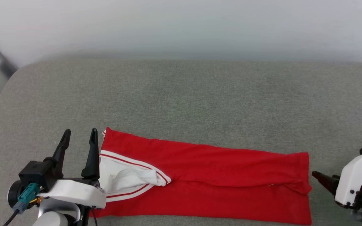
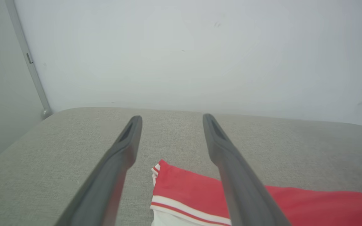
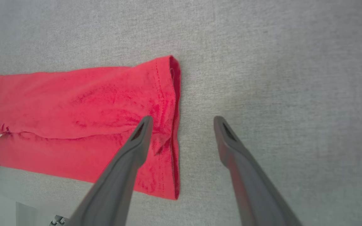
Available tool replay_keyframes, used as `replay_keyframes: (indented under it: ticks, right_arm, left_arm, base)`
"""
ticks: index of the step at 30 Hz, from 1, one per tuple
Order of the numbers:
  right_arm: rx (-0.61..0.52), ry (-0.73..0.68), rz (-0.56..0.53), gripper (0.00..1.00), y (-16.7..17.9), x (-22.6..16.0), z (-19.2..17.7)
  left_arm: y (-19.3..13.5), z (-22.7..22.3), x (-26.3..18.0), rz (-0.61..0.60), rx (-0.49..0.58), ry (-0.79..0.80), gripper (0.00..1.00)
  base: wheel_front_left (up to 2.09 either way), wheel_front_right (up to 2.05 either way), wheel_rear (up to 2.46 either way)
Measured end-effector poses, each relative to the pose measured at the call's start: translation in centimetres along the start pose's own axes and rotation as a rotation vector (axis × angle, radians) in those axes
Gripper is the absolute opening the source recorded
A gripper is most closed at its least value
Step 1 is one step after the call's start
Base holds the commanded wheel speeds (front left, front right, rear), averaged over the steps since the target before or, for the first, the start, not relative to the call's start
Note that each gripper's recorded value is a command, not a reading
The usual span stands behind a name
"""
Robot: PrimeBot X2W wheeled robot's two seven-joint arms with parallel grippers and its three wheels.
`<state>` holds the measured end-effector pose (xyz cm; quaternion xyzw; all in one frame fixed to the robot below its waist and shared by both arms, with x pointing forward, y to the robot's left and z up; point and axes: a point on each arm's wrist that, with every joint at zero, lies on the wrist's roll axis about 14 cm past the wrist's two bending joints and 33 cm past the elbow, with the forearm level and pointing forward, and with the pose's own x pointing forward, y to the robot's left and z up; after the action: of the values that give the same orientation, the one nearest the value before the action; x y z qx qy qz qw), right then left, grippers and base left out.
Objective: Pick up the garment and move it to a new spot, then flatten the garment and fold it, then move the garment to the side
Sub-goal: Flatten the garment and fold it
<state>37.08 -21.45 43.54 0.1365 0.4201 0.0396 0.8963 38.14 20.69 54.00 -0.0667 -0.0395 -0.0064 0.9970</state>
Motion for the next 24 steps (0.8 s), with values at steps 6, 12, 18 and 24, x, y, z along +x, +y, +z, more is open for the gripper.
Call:
replay_keyframes:
  ticks: [6, 12, 18, 24]
  right_arm:
    - [0.03, 0.17, 0.033, 1.0, 1.5, 3.6, -2.8]
    - [0.039, 0.317, 0.055, 1.0, 2.4, 5.9, -5.4]
    - [0.044, 0.339, 0.068, 0.0, 2.7, 6.1, -5.7]
    - [0.025, 0.308, 0.087, 0.0, 3.4, 5.3, -5.1]
  left_arm:
    - [0.6, -0.5, 0.3, 0.018, 0.023, -0.001, 1.0]
    - [1.5, -1.5, 0.2, 0.048, 0.034, 0.022, 1.0]
    - [1.6, -1.4, 0.3, 0.047, 0.051, 0.016, 1.0]
    - [1.7, -1.2, -0.2, 0.043, 0.07, 0.017, 1.0]
  base:
    - [0.0, 0.0, 0.0]
    - [0.0, 0.0, 0.0]
    - [0.0, 0.0, 0.0]
    - [0.0, 0.0, 0.0]
